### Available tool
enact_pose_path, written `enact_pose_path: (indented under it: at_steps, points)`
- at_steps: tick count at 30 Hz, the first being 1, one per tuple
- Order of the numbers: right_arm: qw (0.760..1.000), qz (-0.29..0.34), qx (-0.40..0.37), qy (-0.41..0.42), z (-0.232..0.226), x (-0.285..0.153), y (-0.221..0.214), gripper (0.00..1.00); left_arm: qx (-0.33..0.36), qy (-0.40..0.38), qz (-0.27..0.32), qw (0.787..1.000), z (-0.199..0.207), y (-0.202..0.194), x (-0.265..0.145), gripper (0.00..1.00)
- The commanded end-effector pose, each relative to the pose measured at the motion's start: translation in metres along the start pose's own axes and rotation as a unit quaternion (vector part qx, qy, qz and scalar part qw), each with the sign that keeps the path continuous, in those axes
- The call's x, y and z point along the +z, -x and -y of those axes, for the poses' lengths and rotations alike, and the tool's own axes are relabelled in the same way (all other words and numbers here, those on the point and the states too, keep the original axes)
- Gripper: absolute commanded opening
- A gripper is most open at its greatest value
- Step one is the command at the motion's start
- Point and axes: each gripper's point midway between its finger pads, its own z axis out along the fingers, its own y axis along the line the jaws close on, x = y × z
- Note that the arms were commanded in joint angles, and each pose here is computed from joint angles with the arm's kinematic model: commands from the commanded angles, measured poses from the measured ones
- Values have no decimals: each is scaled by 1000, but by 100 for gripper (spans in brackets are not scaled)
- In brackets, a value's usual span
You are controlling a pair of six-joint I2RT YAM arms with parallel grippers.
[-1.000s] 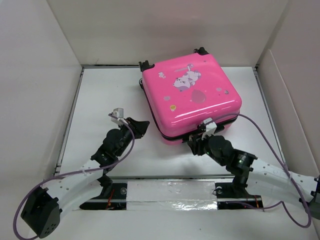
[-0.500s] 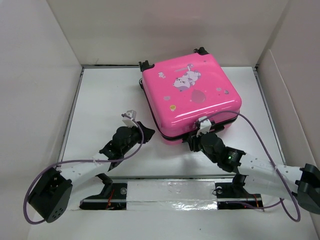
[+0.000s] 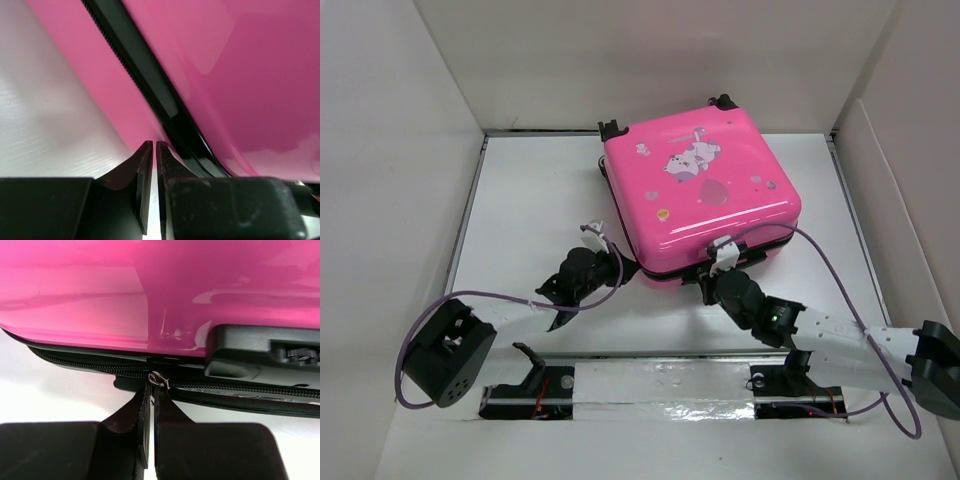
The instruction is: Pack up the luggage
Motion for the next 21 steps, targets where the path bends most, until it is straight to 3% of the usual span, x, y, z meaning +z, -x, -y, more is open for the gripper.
enact_pose_path:
  at_steps: [1,5,12,15,21]
  points:
    - [996,12,8,89,-58,-5,13,0,5,-96,57,994,63,40,10,6]
    - [990,-12,-23,136,-112,-18,6,0,12,-101,61,993,81,41,19,6]
    - [992,-24,-57,107,-136,-20,3,0,11,-115,73,991,100,54,25,5]
    - [995,-24,-59,75,-118,-24,5,0,17,-94,82,992,94,58,25,5]
    - [1000,-14,-12,16,-32,-20,6,0,21,-89,78,993,91,56,22,5]
